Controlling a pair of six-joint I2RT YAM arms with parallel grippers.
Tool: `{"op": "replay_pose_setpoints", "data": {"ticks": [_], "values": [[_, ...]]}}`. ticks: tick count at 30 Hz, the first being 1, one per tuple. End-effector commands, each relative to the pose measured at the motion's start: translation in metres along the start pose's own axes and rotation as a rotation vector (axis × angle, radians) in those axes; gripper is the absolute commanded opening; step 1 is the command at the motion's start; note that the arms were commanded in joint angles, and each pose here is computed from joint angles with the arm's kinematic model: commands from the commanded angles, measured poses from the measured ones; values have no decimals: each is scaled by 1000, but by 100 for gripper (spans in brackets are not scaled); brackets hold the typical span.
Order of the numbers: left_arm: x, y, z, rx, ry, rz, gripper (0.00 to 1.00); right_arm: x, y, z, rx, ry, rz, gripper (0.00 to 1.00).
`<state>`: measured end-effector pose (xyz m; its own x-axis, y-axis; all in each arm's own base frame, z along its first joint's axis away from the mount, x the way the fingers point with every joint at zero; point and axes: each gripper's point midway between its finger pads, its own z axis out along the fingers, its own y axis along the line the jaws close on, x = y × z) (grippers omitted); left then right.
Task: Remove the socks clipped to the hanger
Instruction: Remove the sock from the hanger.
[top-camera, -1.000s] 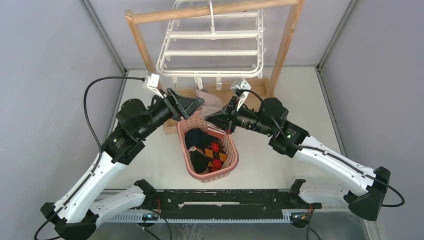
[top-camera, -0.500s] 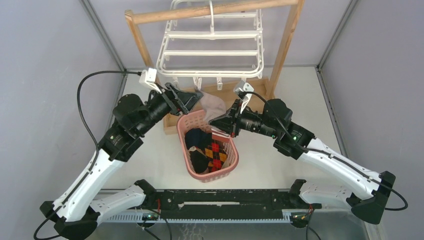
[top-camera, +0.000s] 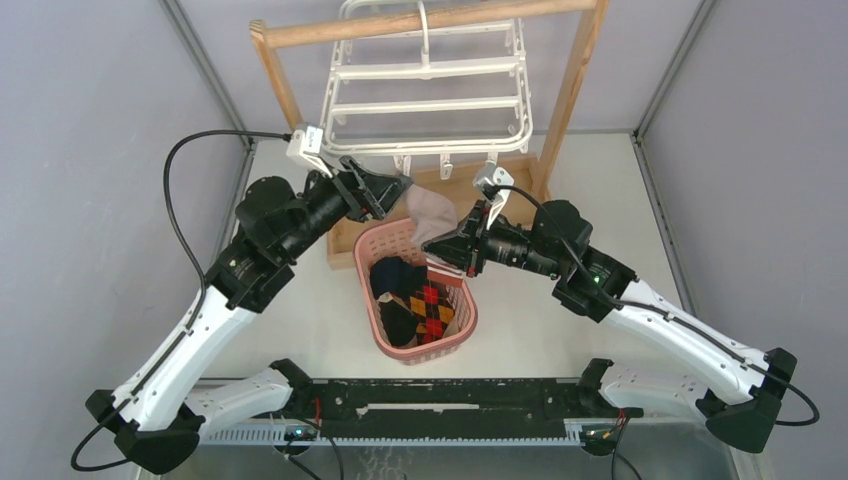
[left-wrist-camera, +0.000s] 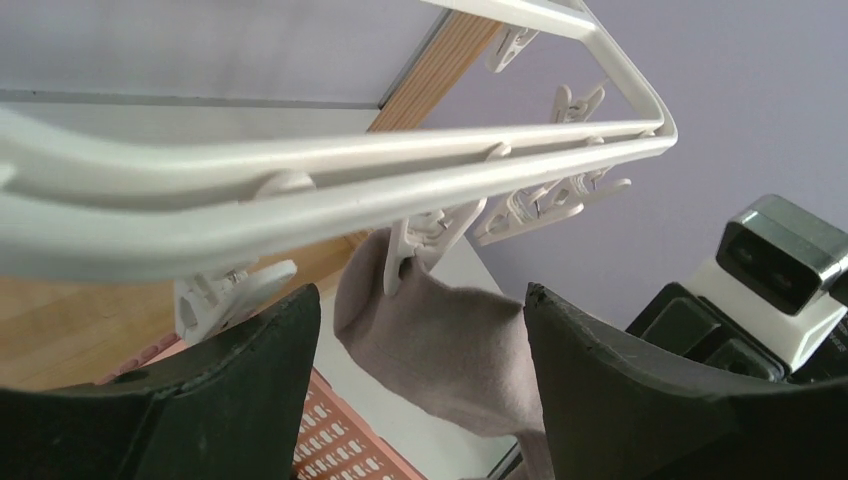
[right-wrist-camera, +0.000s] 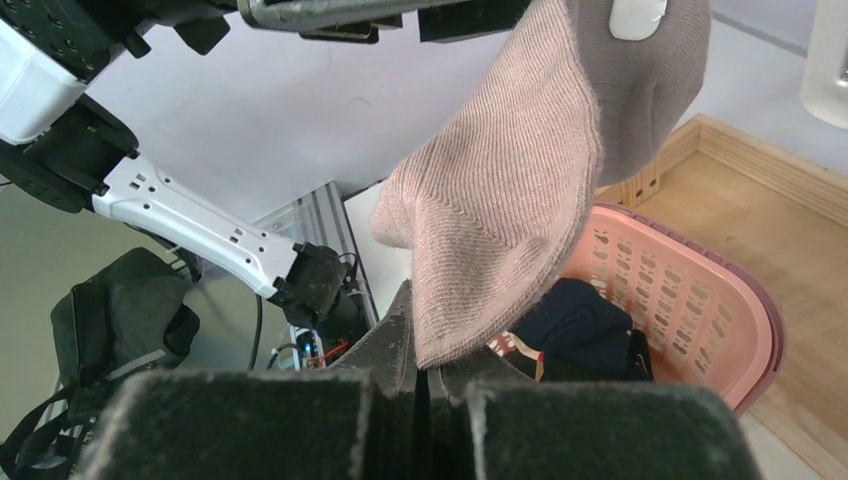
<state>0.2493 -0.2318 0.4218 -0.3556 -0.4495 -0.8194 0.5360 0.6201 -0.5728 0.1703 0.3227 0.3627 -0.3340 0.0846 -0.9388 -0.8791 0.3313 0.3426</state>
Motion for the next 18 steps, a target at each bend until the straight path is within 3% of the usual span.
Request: {"op": "replay_pose_setpoints", "data": {"ticks": [1,18], "values": [[-40,-24,-2,59,-103,12,78,-7,4,-4,-11,-28,7,0],[-45,-20,11,27,-173,97,72,-5,4,1,-15,-25,22,0]]}}
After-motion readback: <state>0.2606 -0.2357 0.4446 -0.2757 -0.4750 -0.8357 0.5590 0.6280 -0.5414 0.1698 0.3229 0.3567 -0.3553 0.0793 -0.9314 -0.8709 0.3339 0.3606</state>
